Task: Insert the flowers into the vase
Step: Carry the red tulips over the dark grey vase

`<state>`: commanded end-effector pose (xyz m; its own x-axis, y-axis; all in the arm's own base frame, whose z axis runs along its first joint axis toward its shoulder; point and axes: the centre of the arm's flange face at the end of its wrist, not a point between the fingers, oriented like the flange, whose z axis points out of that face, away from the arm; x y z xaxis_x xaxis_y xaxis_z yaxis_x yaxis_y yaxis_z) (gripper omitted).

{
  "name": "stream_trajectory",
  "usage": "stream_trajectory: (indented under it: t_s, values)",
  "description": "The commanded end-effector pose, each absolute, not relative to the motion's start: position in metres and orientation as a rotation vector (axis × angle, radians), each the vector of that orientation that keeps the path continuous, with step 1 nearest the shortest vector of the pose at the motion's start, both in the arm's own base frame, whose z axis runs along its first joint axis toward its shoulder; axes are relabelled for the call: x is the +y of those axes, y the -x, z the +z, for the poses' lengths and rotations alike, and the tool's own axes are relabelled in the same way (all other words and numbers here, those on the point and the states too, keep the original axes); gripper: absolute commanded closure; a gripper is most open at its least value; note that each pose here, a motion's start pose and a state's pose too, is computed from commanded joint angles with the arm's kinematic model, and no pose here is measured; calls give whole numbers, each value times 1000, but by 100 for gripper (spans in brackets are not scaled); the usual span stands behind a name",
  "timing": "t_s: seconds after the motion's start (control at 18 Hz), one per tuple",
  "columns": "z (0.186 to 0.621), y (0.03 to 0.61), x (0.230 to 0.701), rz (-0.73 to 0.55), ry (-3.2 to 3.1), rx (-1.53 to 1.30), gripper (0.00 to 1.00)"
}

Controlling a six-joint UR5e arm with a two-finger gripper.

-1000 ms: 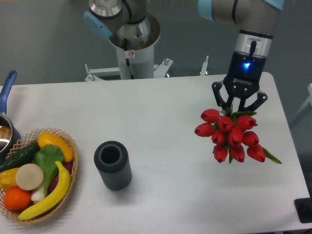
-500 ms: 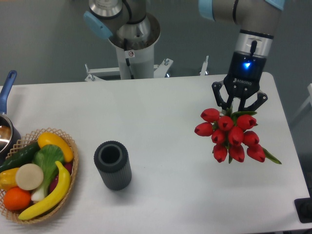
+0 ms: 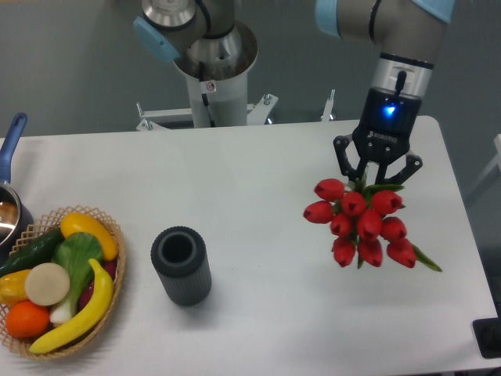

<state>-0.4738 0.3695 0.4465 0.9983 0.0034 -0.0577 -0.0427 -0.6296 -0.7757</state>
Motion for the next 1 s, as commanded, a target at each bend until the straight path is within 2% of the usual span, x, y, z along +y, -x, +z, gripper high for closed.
stream_trajectory:
  t_s: [0.56,1.0]
  values:
    - [476,409,436,-57,1990,279,71]
    - [472,357,478,-186,1813,465,71]
